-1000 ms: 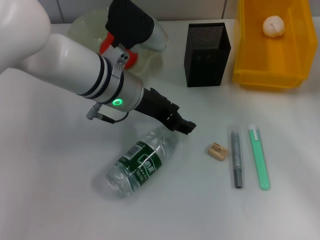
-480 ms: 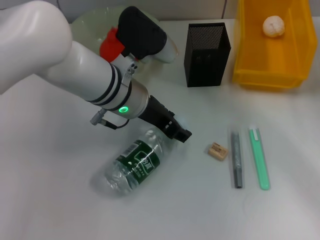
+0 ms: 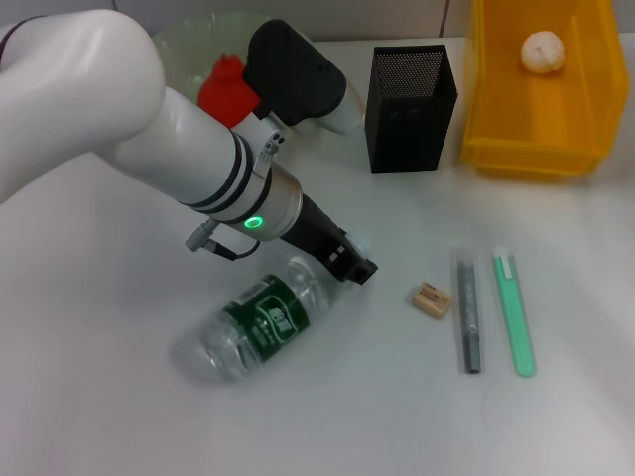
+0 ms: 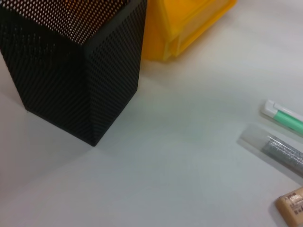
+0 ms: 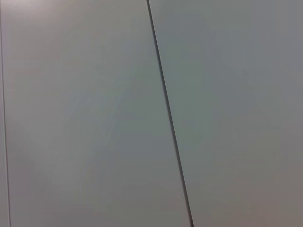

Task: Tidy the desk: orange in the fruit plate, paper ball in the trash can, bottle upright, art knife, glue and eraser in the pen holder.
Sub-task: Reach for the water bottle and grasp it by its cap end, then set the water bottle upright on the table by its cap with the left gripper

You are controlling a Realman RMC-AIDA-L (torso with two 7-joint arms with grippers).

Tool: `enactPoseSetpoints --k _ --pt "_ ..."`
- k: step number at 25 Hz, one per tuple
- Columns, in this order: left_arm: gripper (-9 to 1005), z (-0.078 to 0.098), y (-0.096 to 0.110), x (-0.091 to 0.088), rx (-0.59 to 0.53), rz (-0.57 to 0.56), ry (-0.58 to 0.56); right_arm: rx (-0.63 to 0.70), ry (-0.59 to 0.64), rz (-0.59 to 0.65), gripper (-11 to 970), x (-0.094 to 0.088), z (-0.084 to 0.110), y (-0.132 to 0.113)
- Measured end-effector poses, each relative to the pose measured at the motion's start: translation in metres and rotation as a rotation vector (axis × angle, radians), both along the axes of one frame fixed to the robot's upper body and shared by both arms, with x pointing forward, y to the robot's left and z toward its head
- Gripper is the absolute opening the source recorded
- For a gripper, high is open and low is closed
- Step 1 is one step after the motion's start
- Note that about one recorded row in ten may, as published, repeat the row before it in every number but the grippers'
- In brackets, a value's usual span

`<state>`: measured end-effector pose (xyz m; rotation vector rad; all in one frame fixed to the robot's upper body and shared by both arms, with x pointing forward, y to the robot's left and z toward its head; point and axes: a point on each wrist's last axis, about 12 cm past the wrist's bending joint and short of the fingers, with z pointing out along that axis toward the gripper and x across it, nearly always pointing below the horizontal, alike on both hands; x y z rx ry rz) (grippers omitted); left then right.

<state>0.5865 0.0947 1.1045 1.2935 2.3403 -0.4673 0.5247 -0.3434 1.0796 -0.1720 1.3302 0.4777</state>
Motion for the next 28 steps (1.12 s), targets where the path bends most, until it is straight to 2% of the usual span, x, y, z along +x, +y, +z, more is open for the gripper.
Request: enactPoseSetpoints --k 5,10,16,18,19,22,24,25,28 --pt "521 -0.001 -0.002 -0.002 0.023 -0.03 -0.017 0.001 0.003 -0.005 651 -0.002 -0.001 -0.002" --pt "460 -0.001 -0.001 -0.002 0.035 -0.037 -0.034 0.003 -0.001 -0.004 651 -0.003 -0.001 -0.001" --pt "449 0.016 0.021 -0.004 -0.085 0.014 -0.149 0.007 -0.008 0.0 650 -0.004 -0.001 -0.001" --pt "449 0.022 0.032 -0.007 -0.131 0.04 -0.203 0.01 -0.007 0.001 650 -0.004 0.0 0.0" --pt "449 0.028 0.045 -0.009 -0.177 0.072 -0.254 0.013 -0.007 0.002 650 -0.003 0.0 0.0" --pt "449 0.028 0.055 -0.011 -0.22 0.106 -0.277 0.014 -0.008 0.005 650 -0.002 0.0 0.001" --pt "449 0.024 0.073 -0.014 -0.317 0.164 -0.316 0.014 -0.01 0.008 650 -0.001 0.001 0.001" --pt "448 0.024 0.073 -0.014 -0.317 0.164 -0.316 0.013 -0.012 0.011 650 0.0 0.001 0.002" --pt "448 0.02 0.088 -0.021 -0.43 0.216 -0.358 0.012 -0.015 0.02 650 0.002 0.003 0.004"
